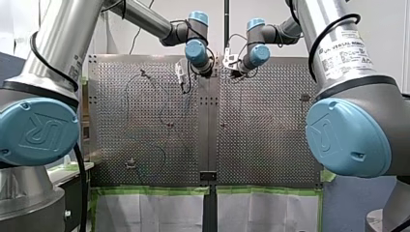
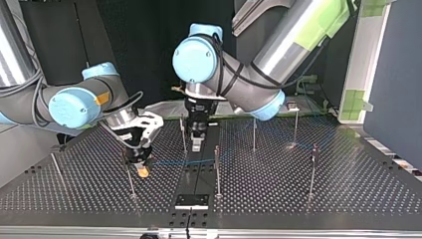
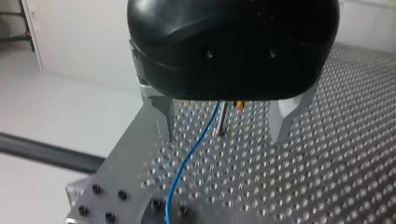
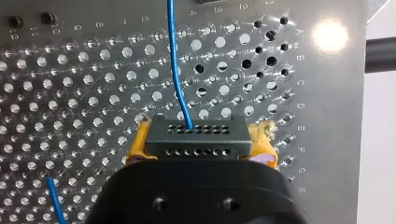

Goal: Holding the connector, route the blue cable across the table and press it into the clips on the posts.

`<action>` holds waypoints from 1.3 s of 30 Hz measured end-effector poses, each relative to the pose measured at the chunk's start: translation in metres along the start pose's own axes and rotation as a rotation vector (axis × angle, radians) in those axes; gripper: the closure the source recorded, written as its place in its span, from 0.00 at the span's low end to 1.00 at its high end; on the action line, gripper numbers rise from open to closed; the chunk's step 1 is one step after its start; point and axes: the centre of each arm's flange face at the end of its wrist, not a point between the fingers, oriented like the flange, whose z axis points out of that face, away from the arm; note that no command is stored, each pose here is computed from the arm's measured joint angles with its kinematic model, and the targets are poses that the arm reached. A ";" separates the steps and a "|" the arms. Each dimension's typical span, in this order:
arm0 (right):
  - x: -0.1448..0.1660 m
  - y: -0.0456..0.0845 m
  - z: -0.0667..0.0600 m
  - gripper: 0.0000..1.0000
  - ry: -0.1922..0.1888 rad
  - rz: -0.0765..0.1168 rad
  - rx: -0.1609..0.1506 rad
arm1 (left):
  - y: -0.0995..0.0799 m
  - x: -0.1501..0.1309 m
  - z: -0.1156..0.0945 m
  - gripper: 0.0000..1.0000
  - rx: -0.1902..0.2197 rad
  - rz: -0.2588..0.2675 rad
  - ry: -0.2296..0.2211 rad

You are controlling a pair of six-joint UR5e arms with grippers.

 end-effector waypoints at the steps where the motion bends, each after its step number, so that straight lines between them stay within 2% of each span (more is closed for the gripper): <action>1: 0.000 0.000 0.000 1.00 0.000 0.000 0.000 | 0.002 0.000 0.005 0.00 -0.004 -0.001 -0.003; 10: 0.000 0.000 0.000 1.00 0.000 0.001 0.000 | 0.005 -0.026 0.028 0.00 -0.014 -0.027 -0.061; 15: 0.000 0.000 0.000 1.00 0.000 0.003 0.000 | 0.004 -0.046 0.037 0.00 -0.004 -0.042 -0.097; 19: -0.001 0.002 0.001 1.00 0.000 0.003 -0.002 | 0.003 -0.042 0.043 0.00 0.004 -0.035 -0.082; 23: -0.001 0.002 0.001 1.00 0.000 0.003 -0.002 | -0.002 -0.023 0.050 0.00 0.007 -0.016 -0.040; 26: -0.001 0.003 0.001 1.00 0.000 0.003 -0.003 | -0.004 -0.015 0.052 0.00 0.003 -0.008 -0.025; 34: -0.001 0.005 0.001 1.00 0.001 0.004 -0.006 | -0.004 -0.016 0.051 0.00 -0.020 0.003 -0.018; 39: -0.001 0.005 0.001 1.00 0.000 0.004 -0.006 | -0.004 -0.020 0.051 0.00 -0.034 -0.006 -0.030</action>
